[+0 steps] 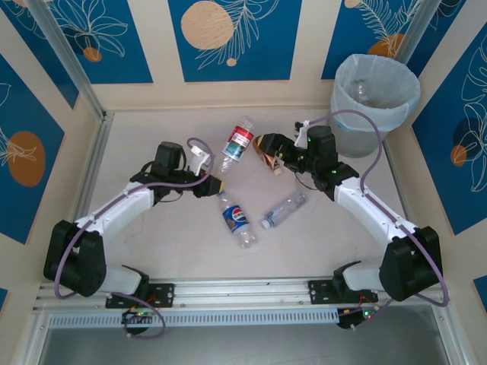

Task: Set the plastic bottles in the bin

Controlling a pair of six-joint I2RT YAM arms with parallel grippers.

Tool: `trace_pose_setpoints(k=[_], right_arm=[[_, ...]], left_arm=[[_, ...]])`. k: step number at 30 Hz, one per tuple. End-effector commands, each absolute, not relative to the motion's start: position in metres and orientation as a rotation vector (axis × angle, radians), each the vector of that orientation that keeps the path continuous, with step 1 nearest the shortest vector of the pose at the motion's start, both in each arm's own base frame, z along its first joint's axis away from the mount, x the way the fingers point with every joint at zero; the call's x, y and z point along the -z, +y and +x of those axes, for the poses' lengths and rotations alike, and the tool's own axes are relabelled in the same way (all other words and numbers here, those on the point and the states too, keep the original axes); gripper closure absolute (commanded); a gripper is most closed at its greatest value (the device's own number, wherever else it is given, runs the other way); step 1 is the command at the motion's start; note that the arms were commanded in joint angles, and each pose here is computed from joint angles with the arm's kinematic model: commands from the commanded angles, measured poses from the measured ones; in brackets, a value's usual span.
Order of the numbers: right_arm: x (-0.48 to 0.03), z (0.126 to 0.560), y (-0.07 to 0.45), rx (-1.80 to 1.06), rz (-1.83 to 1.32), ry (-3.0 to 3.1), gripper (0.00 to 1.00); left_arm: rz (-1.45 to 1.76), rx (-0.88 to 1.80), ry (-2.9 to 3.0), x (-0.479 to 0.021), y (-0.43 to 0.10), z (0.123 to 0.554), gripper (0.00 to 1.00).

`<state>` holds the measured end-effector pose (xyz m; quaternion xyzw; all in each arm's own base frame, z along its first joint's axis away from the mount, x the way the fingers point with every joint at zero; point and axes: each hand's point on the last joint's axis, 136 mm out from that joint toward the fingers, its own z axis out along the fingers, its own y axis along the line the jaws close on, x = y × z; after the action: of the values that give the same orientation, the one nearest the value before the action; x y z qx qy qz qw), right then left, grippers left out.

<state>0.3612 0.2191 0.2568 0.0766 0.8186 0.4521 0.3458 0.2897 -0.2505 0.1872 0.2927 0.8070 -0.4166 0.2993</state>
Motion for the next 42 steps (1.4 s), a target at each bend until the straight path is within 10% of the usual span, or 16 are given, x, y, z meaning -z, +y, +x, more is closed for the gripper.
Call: trace_pose_setpoints(k=[1, 25, 42], right_arm=[[-0.276, 0.358, 0.236, -1.295, 0.106, 2.028, 0.0], [-0.313, 0.338, 0.284, -1.47, -0.29, 1.779, 0.03], [-0.304, 0.335, 0.283, -1.449, -0.305, 1.799, 0.42]], left_arm=[[0.817, 1.259, 2.058, -0.207, -0.264, 0.273, 1.0], [1.046, 1.468, 1.915, -0.225, -0.298, 0.239, 1.0], [1.014, 1.409, 1.925, -0.226, -0.297, 0.247, 0.97]])
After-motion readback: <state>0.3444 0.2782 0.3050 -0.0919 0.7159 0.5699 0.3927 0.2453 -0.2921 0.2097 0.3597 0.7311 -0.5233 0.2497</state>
